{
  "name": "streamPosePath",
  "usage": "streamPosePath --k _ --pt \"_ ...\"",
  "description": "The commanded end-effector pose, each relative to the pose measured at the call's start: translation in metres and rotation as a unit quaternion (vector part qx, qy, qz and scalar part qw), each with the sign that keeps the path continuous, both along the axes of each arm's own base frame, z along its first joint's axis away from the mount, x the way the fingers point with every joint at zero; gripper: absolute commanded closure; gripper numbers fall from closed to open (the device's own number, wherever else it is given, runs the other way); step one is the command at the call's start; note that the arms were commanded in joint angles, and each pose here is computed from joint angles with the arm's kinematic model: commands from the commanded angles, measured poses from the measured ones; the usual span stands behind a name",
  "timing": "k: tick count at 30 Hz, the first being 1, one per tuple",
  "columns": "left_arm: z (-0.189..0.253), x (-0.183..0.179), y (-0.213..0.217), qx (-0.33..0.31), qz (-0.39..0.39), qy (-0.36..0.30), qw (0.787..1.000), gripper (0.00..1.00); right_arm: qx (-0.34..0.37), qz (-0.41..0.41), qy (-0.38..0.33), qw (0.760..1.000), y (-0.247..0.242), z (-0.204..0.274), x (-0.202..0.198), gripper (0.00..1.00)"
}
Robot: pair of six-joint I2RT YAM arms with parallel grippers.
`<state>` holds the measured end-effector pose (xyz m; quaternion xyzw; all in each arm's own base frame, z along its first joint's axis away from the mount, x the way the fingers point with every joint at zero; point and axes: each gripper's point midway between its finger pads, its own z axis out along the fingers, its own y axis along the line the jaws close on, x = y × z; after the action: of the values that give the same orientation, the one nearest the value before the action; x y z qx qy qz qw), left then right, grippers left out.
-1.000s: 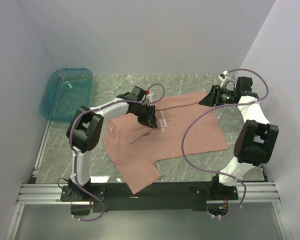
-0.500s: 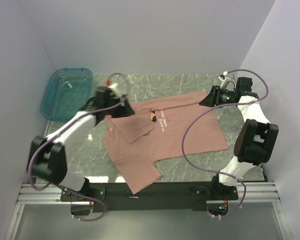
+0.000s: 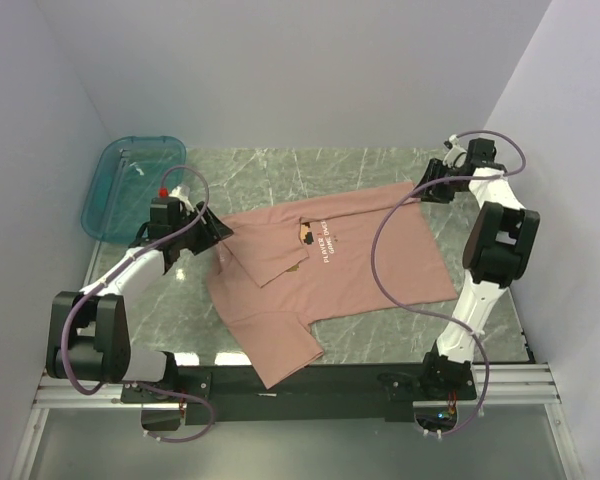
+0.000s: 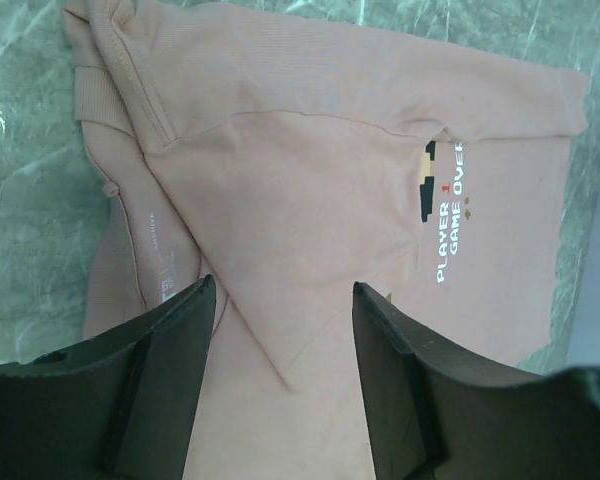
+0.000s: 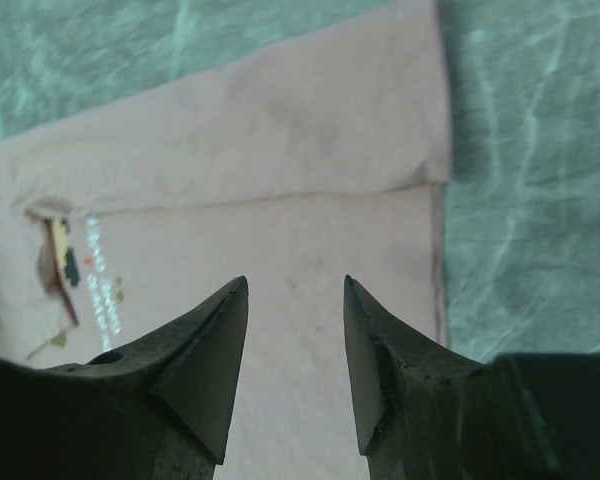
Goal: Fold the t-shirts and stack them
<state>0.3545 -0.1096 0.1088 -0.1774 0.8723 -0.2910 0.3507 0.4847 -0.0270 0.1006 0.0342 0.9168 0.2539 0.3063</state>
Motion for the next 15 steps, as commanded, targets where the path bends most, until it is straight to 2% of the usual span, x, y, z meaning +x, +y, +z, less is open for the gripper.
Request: streamPosePath --k 1,7,15 --pt "0.017 0.010 -0.004 -0.004 -0.013 -0.039 0.999 0.38 -0.005 -0.054 0.016 0.998 -0.017 0.001 0.021 0.50" --pt "0.014 0.000 -0.004 -0.005 -0.017 -0.040 0.999 0.38 -0.015 -0.076 0.020 0.997 -0.029 -0.013 0.046 0.53" --pt "0.012 -0.001 -0.006 -0.009 -0.019 -0.037 0.999 0.38 -0.006 -0.080 0.041 0.996 -0.026 -0.038 0.057 0.56"
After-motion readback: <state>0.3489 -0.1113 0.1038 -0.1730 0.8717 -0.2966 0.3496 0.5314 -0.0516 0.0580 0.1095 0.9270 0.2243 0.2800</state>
